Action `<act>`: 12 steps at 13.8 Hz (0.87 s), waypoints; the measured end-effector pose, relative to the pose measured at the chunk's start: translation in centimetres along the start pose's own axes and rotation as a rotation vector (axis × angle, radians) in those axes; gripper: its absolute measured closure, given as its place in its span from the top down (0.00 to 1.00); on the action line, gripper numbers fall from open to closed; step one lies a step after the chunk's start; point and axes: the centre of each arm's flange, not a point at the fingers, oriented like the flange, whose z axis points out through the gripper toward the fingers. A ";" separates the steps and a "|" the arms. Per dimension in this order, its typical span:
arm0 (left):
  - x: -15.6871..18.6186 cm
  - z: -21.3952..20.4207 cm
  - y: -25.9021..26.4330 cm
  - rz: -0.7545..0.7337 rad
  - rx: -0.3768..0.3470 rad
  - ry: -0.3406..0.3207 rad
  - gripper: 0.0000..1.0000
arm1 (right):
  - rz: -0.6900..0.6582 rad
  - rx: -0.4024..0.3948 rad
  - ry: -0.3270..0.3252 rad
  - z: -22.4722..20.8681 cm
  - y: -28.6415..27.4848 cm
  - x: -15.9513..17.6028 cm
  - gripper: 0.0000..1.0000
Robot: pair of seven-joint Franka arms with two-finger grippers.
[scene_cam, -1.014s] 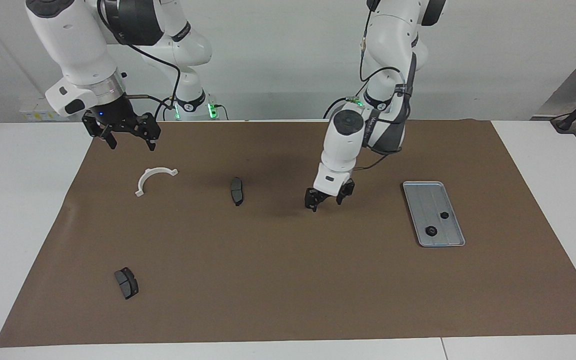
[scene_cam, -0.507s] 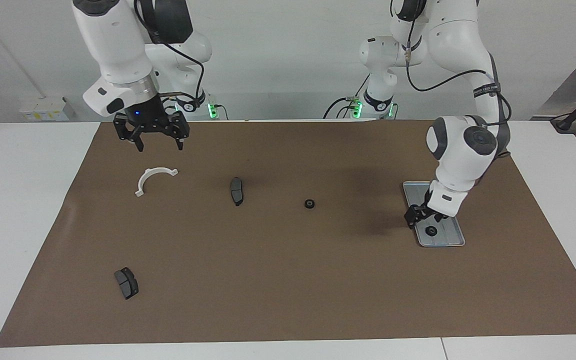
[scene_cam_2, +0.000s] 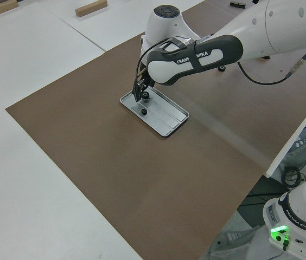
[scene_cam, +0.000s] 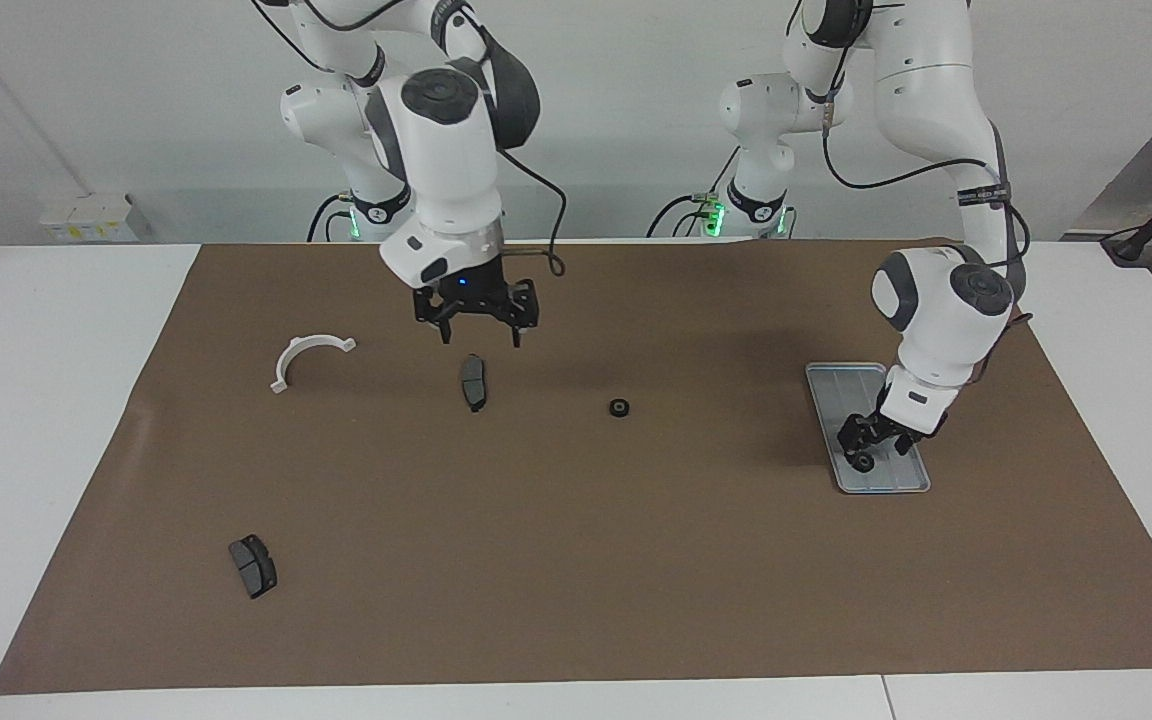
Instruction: Place bearing gear from tray to pile
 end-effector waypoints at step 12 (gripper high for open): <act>0.4 1.5 0.1 0.001 -0.008 0.046 0.55 | -0.013 -0.046 0.036 16.1 -12.3 -6.4 1.00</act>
